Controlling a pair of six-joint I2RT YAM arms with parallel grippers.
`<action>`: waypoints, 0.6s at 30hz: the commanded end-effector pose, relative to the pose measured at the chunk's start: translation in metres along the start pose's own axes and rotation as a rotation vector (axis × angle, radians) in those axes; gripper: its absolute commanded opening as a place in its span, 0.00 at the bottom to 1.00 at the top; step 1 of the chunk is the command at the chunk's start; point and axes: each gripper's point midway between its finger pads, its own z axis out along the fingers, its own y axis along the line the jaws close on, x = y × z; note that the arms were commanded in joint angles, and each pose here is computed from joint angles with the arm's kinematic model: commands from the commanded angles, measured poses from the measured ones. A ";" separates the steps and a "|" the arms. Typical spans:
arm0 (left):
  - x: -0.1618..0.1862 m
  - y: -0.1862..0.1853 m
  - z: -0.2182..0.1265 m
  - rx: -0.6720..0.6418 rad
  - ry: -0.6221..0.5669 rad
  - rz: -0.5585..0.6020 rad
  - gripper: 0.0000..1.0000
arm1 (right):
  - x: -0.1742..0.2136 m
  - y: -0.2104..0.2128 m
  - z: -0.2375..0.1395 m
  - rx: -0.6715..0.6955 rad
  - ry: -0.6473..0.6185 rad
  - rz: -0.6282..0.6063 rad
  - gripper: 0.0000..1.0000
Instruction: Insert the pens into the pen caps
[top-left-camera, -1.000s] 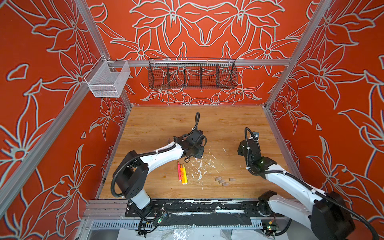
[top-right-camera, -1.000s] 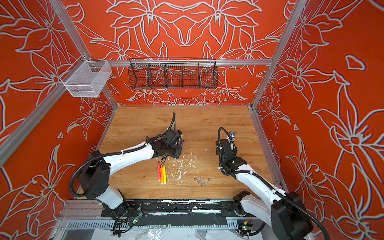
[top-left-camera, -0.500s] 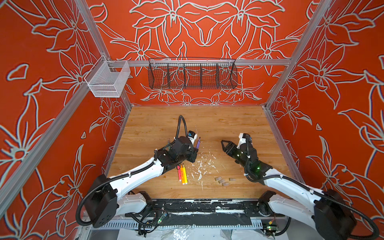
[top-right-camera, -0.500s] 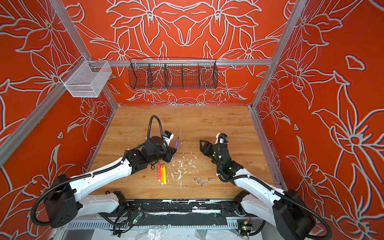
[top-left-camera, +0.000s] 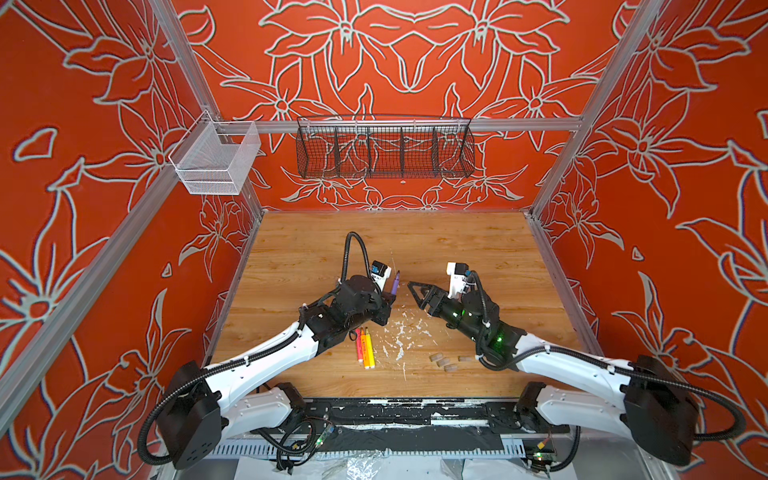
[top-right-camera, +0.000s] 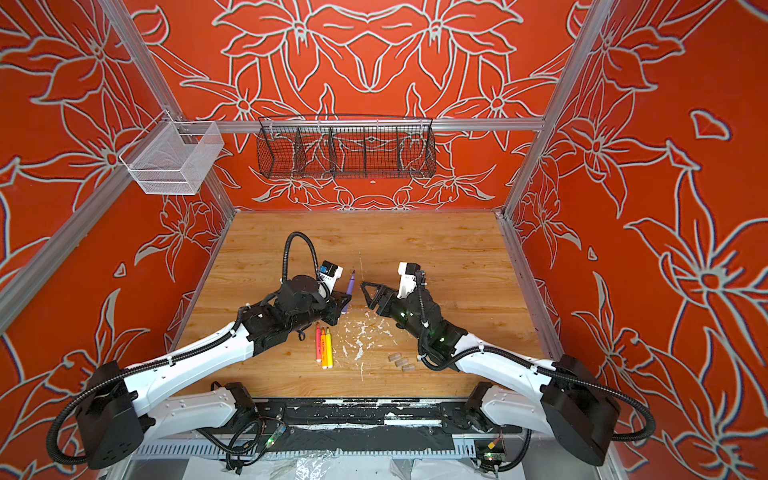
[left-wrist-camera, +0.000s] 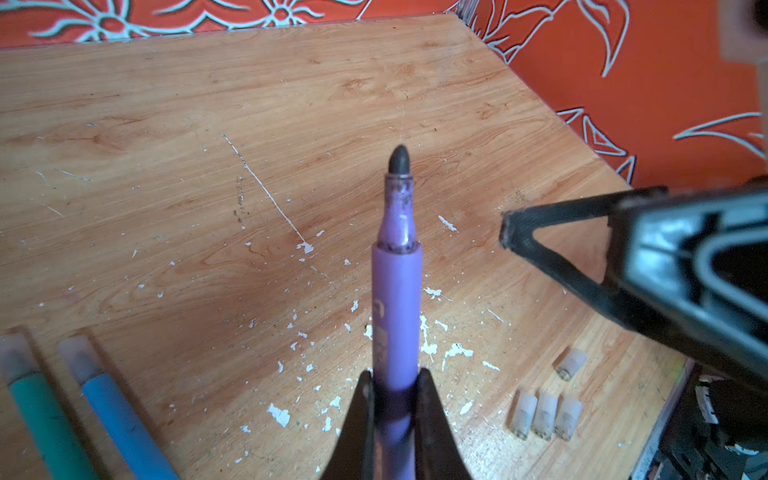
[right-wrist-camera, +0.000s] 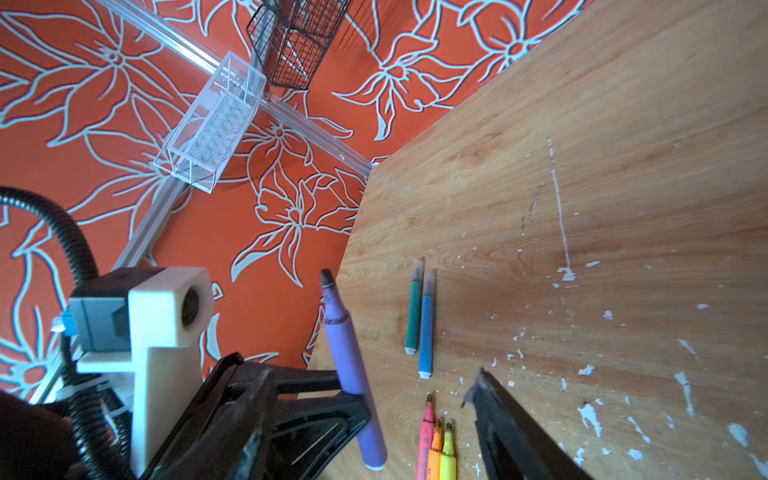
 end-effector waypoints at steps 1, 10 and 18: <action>-0.009 -0.017 -0.007 0.093 -0.043 0.036 0.00 | -0.005 0.024 0.006 -0.070 -0.006 0.002 0.77; -0.009 -0.028 -0.013 0.160 -0.058 0.056 0.00 | 0.006 0.036 0.023 -0.097 0.057 0.013 0.61; -0.009 -0.031 -0.014 0.176 -0.057 0.060 0.00 | 0.015 0.044 0.033 -0.118 0.095 0.026 0.47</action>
